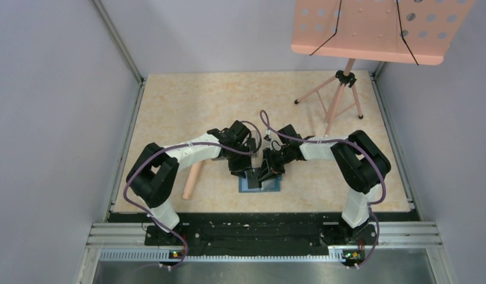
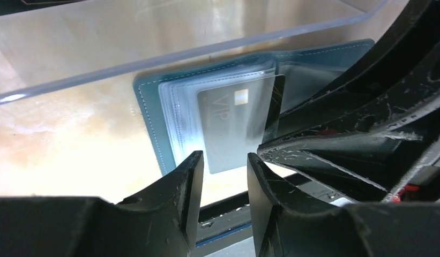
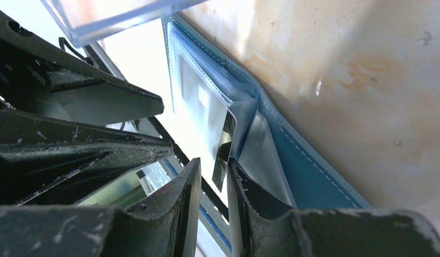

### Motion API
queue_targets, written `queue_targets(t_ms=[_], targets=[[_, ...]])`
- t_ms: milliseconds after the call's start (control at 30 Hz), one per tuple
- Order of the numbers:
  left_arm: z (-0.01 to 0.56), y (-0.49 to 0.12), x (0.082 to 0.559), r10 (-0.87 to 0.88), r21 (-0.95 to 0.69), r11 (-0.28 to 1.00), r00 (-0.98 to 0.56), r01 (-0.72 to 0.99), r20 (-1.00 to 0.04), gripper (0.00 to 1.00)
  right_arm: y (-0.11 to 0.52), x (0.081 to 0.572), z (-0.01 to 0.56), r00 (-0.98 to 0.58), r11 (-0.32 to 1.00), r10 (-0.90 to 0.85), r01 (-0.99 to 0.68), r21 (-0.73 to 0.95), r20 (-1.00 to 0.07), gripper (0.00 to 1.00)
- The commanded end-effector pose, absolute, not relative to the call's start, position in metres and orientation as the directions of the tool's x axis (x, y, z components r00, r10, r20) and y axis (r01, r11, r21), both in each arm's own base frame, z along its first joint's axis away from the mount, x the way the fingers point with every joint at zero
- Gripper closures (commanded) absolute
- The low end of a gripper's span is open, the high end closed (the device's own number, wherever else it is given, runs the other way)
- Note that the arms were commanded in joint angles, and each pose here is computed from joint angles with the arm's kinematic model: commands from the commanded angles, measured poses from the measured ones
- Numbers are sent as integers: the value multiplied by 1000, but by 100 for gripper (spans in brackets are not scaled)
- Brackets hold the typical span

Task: Put the credit cards into the card holder
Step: Insert the credit card into the card slot.

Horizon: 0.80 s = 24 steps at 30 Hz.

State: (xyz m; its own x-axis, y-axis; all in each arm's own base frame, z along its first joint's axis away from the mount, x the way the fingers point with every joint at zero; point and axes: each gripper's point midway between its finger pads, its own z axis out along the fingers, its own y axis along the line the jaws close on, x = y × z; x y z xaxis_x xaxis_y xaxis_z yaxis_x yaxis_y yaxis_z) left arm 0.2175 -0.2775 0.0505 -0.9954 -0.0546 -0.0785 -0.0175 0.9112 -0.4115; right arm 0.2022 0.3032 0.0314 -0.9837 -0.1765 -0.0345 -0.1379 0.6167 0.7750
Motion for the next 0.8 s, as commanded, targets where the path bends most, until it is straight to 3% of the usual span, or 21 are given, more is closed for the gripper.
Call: queue_targets(t_ms=[0,333,567,767], targets=[[43,-270,217,-59,-375,926,-996,-28,-72,59,311,199,33,-978,591,-205,-164,790,-50,75],[32,-277,216,-28,-388,922,-999,-11,-38,60,311,198,32,-977,589,-210,-165,791,-48,74],[47,-290,223,-17,-452,892,-997,20,-77,70,312,197,31,-976,589,-212,-164,792,-44,74],[62,-302,228,-23,-515,857,-994,34,-104,72,312,197,31,-976,588,-214,-166,792,-45,74]])
